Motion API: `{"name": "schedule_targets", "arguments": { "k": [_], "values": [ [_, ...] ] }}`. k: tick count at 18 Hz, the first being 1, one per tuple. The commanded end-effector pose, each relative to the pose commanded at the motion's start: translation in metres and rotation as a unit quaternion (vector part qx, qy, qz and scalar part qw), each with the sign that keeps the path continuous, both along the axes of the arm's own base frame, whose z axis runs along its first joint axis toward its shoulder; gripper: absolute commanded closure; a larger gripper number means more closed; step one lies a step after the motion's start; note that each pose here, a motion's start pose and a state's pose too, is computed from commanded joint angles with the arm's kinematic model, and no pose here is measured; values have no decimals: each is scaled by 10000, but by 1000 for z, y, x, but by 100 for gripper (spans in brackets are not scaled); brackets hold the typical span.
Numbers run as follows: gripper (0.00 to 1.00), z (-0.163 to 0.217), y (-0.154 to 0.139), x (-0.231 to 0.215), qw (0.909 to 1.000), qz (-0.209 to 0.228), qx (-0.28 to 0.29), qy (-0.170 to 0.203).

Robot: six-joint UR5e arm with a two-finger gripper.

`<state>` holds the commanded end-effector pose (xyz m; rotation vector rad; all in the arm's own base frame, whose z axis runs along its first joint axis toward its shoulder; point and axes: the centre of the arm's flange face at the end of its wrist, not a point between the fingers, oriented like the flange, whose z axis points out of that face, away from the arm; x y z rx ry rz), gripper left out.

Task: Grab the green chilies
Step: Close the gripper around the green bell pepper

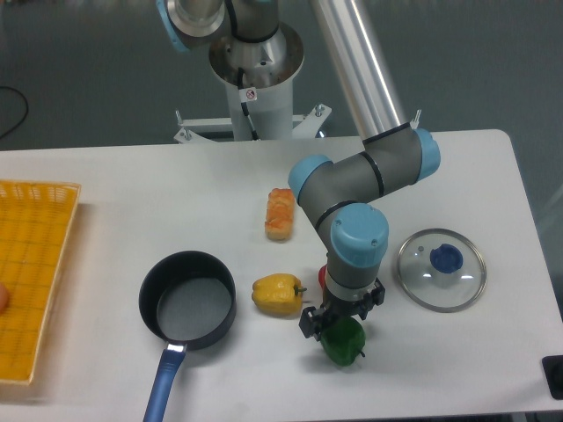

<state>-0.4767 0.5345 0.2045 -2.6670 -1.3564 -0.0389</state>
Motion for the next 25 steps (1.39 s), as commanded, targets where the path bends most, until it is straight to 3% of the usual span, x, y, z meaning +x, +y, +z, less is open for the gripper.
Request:
{"name": "schedule_targets", "arguments": {
  "k": [10,19,25],
  "values": [
    [1,-8,3,-4,10000,1,21,41],
    [40,-3,12,1,9998,-73,93,160],
    [40,3,12,5,9997,-104,111,187]
  ]
}}
